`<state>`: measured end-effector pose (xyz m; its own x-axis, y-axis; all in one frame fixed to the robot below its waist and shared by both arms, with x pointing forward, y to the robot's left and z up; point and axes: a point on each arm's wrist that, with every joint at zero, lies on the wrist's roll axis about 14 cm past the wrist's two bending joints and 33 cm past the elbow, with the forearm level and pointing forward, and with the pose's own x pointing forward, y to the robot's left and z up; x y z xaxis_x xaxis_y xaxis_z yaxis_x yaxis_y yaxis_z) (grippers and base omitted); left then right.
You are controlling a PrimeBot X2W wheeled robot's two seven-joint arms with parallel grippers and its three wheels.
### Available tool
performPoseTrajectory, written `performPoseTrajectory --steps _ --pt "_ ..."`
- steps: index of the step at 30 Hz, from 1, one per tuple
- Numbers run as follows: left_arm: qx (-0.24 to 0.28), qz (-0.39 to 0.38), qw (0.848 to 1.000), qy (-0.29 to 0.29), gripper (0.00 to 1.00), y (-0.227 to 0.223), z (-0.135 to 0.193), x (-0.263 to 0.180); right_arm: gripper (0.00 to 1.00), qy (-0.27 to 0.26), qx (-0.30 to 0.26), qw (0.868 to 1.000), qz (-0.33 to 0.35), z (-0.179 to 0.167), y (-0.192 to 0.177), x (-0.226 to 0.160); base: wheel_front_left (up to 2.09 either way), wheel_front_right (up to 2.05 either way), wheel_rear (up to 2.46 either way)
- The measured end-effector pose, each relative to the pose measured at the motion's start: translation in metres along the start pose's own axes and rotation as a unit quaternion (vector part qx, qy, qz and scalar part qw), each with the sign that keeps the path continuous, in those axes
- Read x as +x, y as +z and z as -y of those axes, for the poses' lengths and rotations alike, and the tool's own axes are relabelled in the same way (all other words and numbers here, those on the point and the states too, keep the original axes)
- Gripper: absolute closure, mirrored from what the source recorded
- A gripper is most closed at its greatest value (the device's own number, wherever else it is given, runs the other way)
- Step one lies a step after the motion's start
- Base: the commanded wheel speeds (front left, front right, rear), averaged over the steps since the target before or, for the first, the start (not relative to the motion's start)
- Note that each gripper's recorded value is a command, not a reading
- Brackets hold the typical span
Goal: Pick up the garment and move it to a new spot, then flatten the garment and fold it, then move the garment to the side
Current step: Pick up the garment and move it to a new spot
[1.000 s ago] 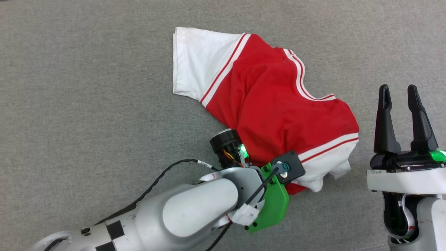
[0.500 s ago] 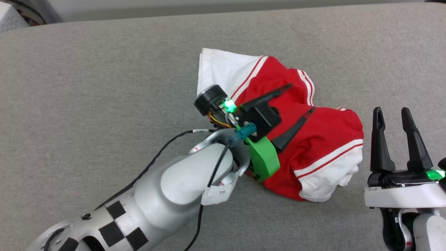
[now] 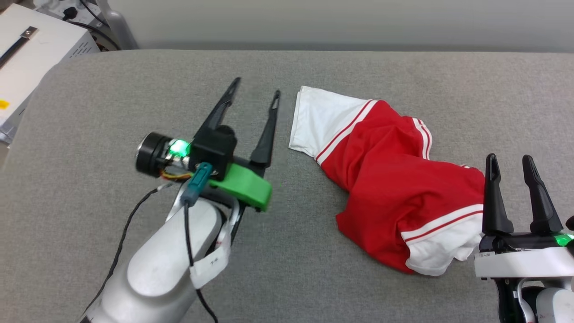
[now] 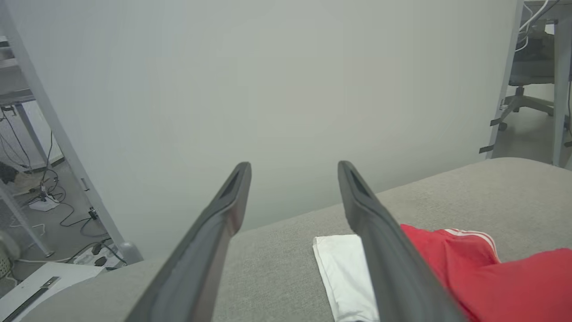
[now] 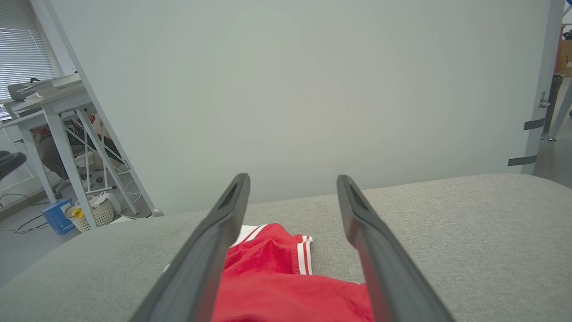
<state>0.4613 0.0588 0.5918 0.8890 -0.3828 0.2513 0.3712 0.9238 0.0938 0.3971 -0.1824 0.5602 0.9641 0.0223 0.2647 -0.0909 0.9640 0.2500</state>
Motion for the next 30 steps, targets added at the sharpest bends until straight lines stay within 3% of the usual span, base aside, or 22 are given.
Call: performPoseTrajectory --steps 6,12,30 --pt "0.008 -0.02 0.995 0.098 0.0 -0.009 -0.048 -0.043 0.0 0.003 -0.014 1.0 0.005 -0.001 0.006 -0.005 0.0 0.0 0.0" --pt "0.008 -0.046 0.987 0.152 0.0 -0.023 -0.072 -0.081 0.0 0.003 -0.023 1.0 0.009 -0.001 0.012 -0.01 0.0 0.0 0.0" --pt "-0.046 -0.069 0.985 0.154 0.0 -0.042 -0.05 -0.129 0.0 -0.009 -0.048 0.999 -0.014 0.008 0.007 -0.036 0.0 0.0 0.0"
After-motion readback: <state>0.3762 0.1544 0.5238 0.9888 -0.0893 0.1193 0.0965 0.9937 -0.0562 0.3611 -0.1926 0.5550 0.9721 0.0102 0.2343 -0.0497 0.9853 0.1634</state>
